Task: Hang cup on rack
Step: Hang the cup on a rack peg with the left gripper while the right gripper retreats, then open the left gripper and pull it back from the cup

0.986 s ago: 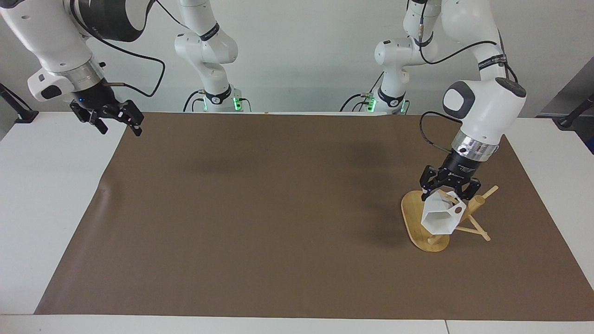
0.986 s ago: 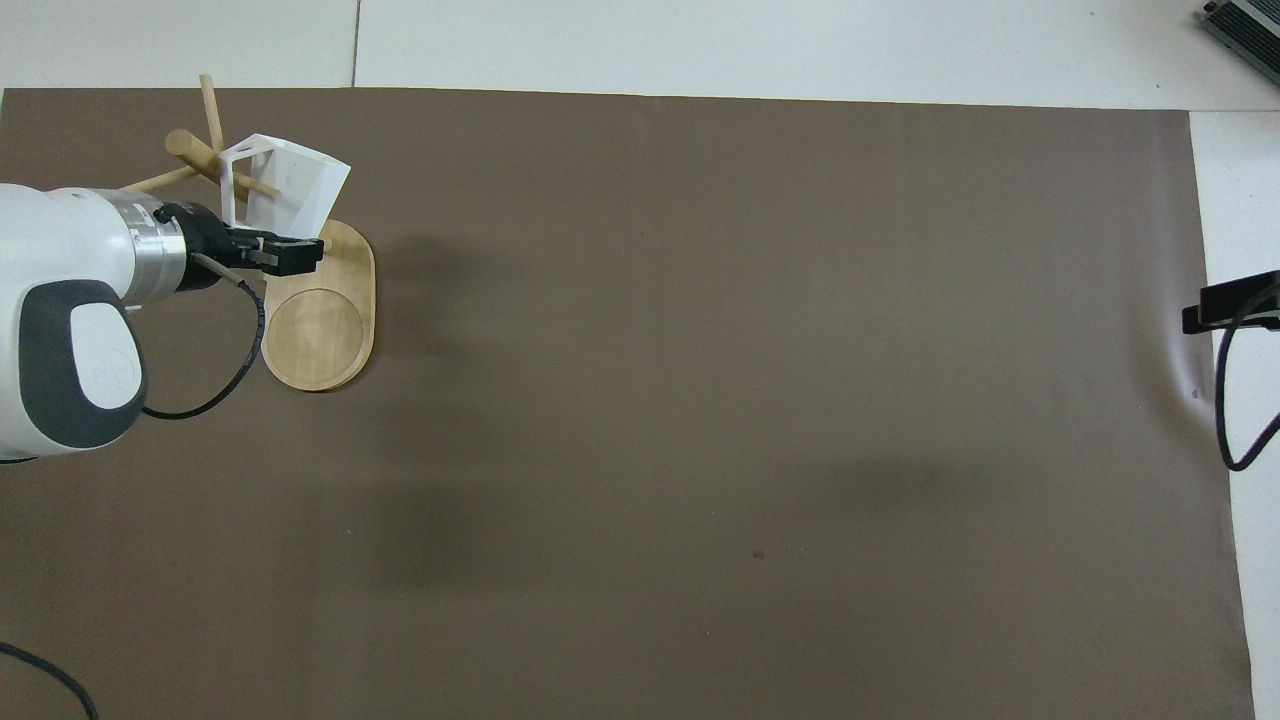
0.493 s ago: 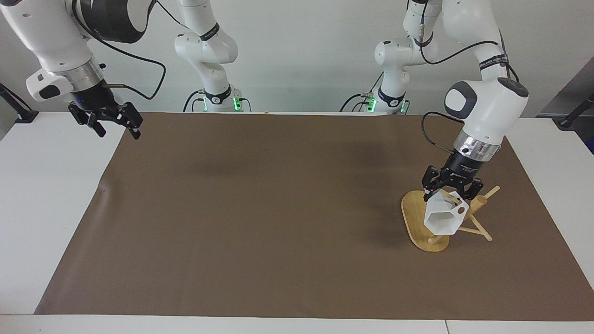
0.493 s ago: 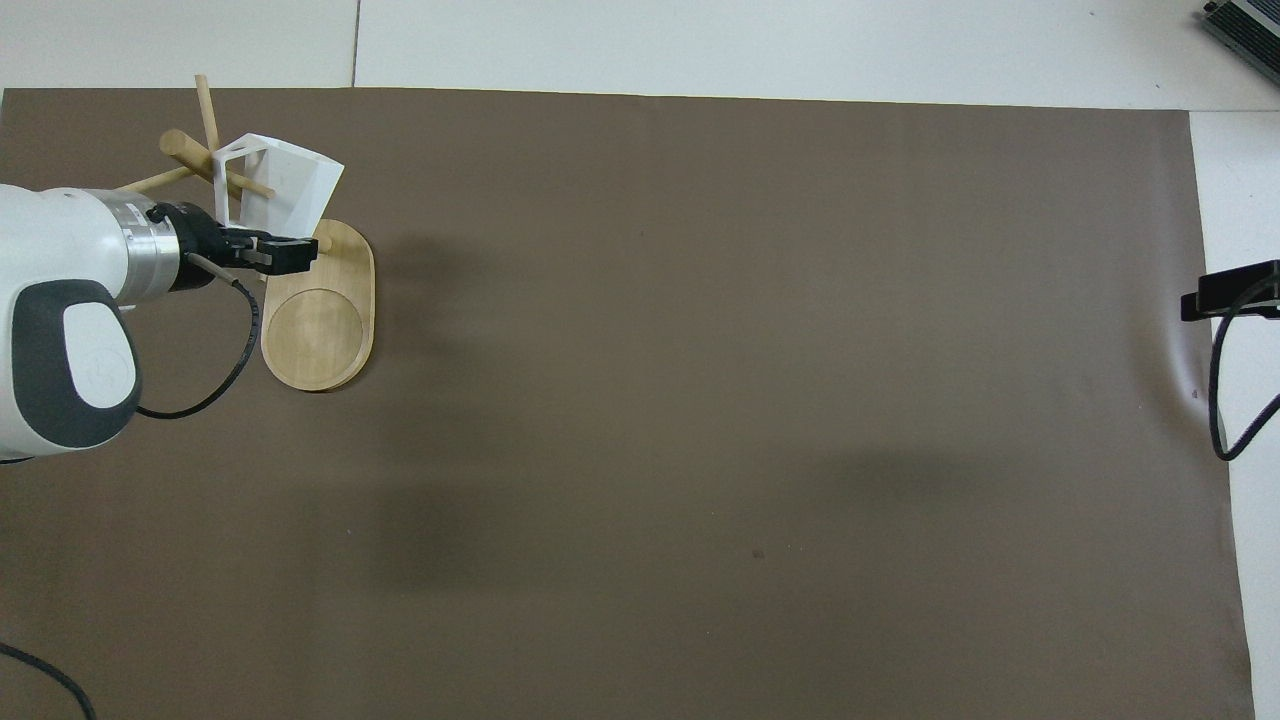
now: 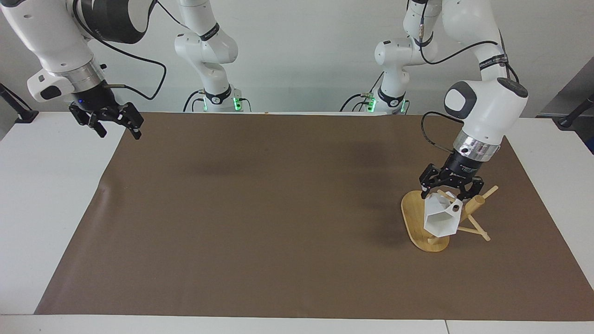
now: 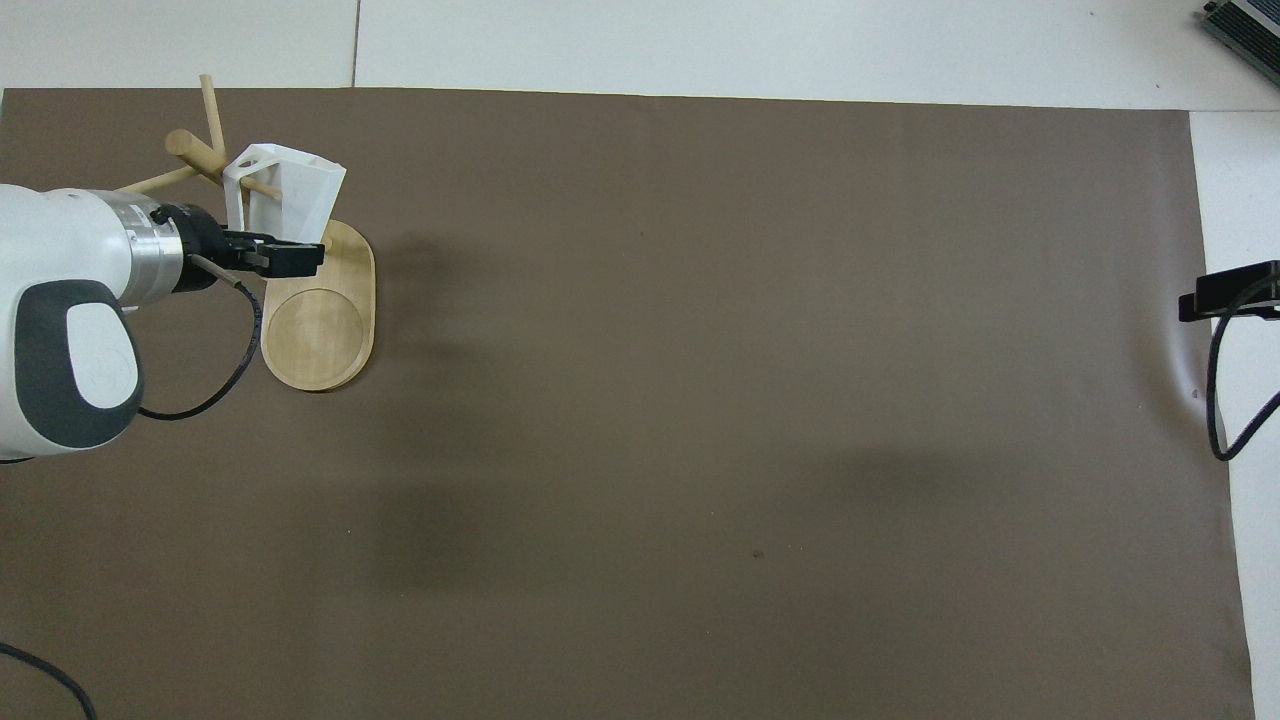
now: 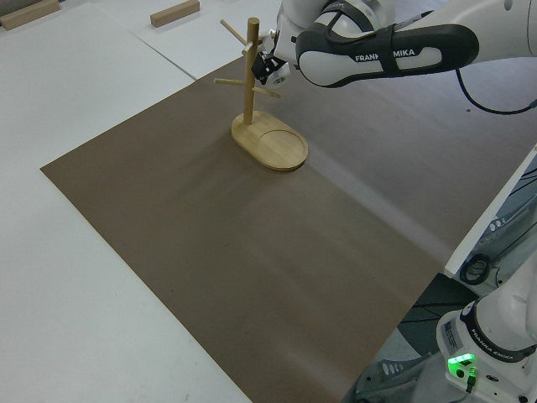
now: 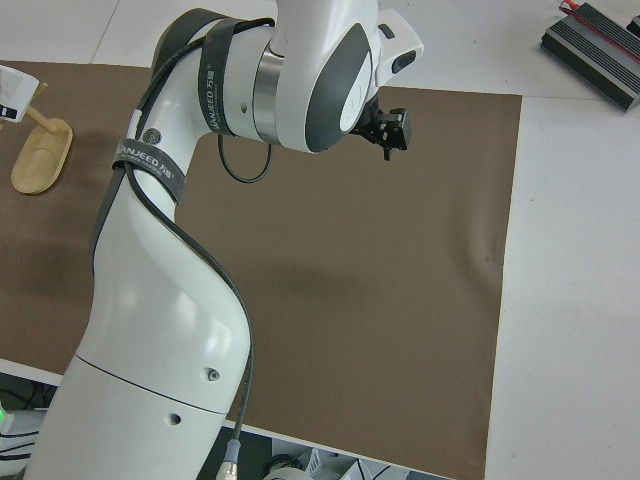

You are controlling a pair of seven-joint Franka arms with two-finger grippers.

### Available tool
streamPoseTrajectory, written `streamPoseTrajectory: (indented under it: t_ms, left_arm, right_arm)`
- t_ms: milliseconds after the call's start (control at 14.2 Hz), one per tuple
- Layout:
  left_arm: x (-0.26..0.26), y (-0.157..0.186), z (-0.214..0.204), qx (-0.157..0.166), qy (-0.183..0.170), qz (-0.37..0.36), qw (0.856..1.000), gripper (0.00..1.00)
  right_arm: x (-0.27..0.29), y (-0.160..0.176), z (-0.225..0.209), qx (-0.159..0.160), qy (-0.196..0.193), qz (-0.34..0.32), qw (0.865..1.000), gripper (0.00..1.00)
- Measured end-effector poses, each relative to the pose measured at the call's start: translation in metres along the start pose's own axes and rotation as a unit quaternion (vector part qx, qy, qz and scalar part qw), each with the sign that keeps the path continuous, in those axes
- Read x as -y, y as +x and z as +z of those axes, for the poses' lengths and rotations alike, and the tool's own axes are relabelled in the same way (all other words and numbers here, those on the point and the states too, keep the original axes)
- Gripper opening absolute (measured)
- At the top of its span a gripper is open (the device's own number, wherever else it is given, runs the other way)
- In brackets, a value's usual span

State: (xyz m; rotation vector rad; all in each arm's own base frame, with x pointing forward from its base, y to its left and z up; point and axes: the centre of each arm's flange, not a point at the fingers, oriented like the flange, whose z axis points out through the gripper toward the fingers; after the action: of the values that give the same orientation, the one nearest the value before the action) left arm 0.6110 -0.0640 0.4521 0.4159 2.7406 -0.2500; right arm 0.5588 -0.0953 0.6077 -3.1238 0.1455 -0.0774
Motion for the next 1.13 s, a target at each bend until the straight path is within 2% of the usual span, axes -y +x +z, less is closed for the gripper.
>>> streamPoseTrajectory:
  t_ms: [352, 775, 986, 1127]
  left_arm:
    - [0.013, 0.003, -0.009, -0.04, 0.015, 0.03, 0.999, 1.0]
    - [0.036, 0.014, -0.083, -0.077, 0.018, 0.099, 0.992, 1.0]
    - [0.039, 0.021, -0.101, -0.087, 0.027, 0.181, 0.979, 1.0]
    - [0.038, 0.024, -0.102, -0.095, 0.031, 0.248, 0.964, 1.0]
  right_arm:
    - [0.0, 0.0, 0.0, 0.0, 0.0, 0.0, 1.0, 1.0]
    - [0.0, 0.0, 0.0, 0.0, 0.0, 0.0, 1.0, 1.0]
    - [0.0, 0.0, 0.0, 0.0, 0.0, 0.0, 1.0, 1.0]
    - [0.0, 0.0, 0.0, 0.0, 0.0, 0.0, 1.0, 1.0]
